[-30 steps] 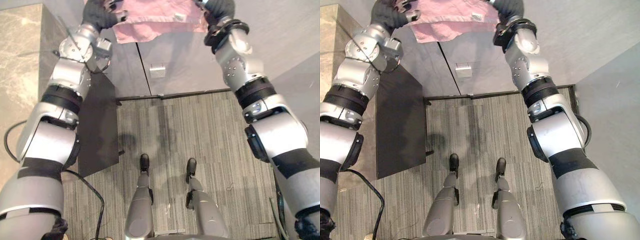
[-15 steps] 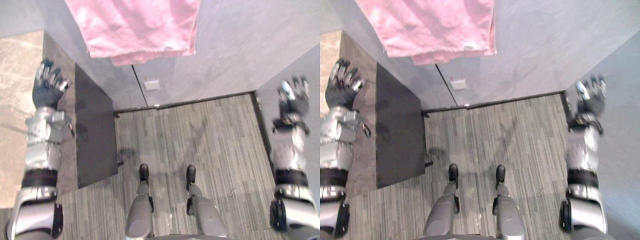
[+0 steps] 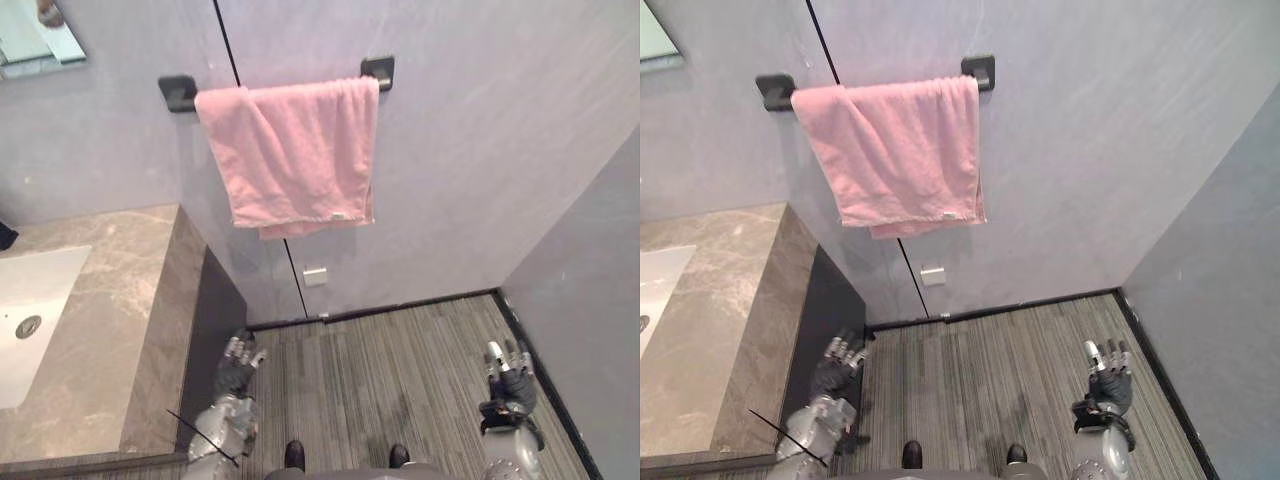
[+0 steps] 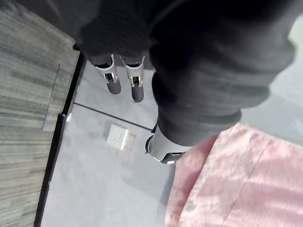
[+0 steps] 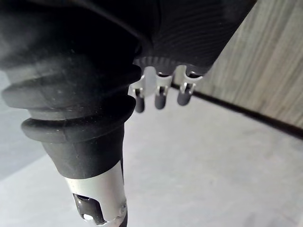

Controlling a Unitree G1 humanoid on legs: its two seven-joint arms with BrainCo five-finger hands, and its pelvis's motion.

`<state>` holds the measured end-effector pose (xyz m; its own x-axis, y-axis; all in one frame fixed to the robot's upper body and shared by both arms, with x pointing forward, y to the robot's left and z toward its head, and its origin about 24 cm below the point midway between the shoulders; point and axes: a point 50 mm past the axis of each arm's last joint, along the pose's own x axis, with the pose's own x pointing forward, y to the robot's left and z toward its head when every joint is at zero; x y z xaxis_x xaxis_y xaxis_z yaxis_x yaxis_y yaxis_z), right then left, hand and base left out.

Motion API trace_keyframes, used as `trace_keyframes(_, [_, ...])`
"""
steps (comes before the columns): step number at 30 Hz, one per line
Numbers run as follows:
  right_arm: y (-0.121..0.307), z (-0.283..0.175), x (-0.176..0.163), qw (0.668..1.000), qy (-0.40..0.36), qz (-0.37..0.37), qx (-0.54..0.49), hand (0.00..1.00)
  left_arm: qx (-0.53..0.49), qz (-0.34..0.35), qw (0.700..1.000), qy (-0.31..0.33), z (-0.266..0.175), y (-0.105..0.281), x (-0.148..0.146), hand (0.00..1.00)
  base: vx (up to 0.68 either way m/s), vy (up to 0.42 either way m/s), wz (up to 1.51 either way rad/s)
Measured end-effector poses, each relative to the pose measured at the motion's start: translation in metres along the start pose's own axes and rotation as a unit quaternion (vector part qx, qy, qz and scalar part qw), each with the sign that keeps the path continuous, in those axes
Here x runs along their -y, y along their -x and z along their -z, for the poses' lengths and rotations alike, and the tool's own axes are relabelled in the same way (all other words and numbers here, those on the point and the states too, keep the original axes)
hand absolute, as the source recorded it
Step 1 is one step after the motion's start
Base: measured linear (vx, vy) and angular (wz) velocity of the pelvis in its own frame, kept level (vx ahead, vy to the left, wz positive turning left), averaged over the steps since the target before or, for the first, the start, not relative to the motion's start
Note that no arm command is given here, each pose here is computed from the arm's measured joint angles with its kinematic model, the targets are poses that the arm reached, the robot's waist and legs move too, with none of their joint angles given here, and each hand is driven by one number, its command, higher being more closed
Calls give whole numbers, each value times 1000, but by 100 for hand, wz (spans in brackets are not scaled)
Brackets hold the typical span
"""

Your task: Organize washtable

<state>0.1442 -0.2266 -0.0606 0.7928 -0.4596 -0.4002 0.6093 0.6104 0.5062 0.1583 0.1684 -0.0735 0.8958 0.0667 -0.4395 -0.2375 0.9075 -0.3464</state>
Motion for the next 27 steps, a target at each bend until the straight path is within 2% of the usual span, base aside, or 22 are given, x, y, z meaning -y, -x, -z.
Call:
trace_keyframes(3, [4,19,6,999,20,11,-46,0,-43,-9,999,-14,19,6,-4,0,-18,13,-7])
trace_keyframes(6, [4,20,8,998,30,13,-50,0,-63,-18,998,-15,27,9,-9,0,-52,6,-18])
trace_keyframes(12, [-11,11,-19,999,36,-29,-28,0,-46,-17,998,-33,15,6,-16,0,-48,1,-29])
trace_keyframes(15, [-11,12,-25,999,35,-32,-27,0,-21,-6,999,-41,0,-5,-10,0,8,-38,72])
trace_keyframes(18, [-14,11,-44,995,50,-82,-27,0,2,-22,1000,-22,-9,-6,-15,0,-31,-293,96])
trace_keyframes(21, [-24,2,-72,987,68,-144,-15,0,0,-31,999,32,-2,-8,-7,0,-193,-328,37])
trace_keyframes(23, [-25,1,-69,984,91,-153,-20,0,-9,-39,997,59,7,-6,2,0,-176,-166,88])
trace_keyframes(27, [-14,17,-70,974,112,-186,-60,0,-31,-72,995,67,20,8,-12,0,-174,-222,59])
